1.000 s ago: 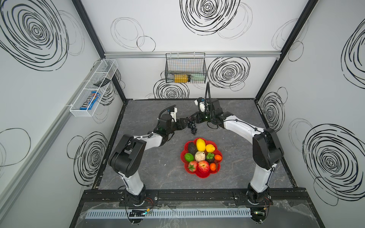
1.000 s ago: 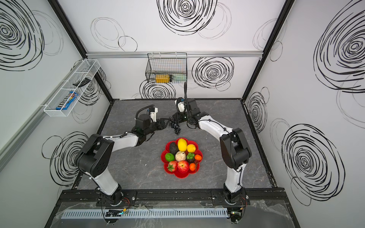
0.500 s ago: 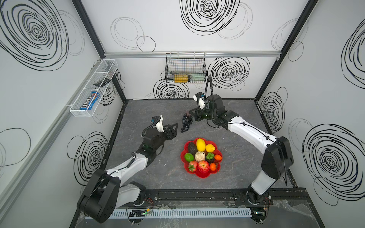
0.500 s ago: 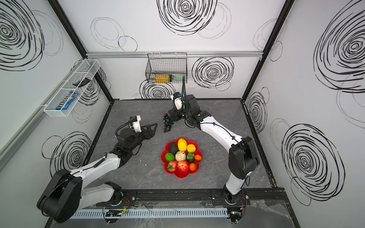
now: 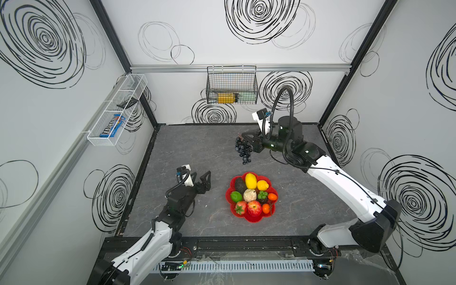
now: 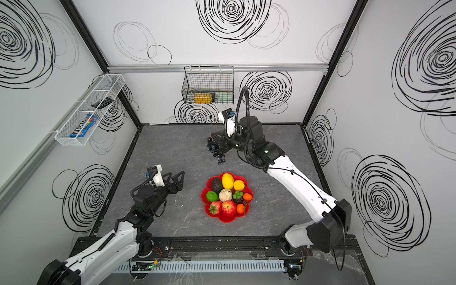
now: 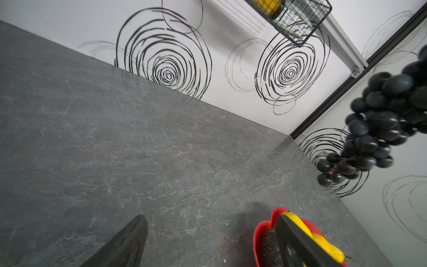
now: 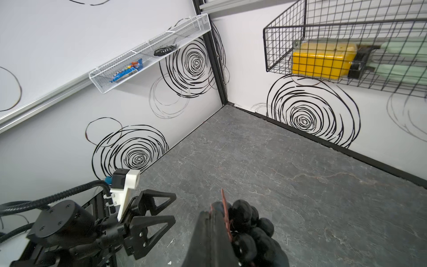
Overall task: Arrange fruit in a fruit bowl
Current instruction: Place the fruits in the fruit bowl.
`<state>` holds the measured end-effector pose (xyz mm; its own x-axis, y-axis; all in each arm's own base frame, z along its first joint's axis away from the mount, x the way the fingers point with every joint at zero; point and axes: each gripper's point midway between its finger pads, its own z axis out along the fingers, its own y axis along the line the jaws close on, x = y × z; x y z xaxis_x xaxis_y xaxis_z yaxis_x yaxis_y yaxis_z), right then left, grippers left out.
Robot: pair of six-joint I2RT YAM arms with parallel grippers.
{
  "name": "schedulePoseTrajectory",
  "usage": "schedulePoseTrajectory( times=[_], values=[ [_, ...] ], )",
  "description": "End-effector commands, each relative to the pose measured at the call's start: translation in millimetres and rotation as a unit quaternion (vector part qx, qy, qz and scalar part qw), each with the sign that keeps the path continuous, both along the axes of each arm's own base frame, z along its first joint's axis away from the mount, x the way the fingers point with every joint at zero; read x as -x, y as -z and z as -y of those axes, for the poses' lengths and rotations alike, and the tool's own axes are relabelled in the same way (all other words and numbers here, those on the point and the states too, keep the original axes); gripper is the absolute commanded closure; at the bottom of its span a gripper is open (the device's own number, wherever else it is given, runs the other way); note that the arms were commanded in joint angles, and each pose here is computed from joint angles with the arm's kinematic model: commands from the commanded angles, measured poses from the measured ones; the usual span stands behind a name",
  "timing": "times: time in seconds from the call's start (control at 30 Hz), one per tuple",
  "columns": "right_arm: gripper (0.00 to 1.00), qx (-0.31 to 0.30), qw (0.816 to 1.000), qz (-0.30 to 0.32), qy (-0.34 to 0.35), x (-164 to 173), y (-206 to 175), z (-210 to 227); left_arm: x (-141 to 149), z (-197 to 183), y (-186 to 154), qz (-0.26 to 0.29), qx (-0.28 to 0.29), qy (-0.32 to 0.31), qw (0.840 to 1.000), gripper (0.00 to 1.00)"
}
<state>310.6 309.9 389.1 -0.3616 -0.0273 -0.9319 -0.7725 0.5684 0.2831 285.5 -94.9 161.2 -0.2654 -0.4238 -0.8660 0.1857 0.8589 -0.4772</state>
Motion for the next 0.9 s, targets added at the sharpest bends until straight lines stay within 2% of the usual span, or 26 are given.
schedulePoseTrajectory(
  times=[0.0, 0.23, 0.63, 0.87],
  values=[
    [1.00, 0.005, 1.000, 0.014, -0.010, 26, -11, 10, -3, -12, -14, 0.037, -0.013, -0.029, 0.999, 0.07],
    [1.00, 0.017, 0.999, 0.014, -0.036, 71, -10, 7, -10, -11, -3, 0.021, -0.017, -0.021, 0.999, 0.06],
    [1.00, 0.059, 0.995, -0.007, -0.075, 130, 31, -5, -13, -18, 3, 0.014, -0.018, -0.034, 0.999, 0.02],
    [1.00, 0.068, 0.992, -0.038, -0.096, 148, 60, -12, -14, -18, 5, 0.011, -0.016, -0.032, 0.999, 0.01]
  ],
)
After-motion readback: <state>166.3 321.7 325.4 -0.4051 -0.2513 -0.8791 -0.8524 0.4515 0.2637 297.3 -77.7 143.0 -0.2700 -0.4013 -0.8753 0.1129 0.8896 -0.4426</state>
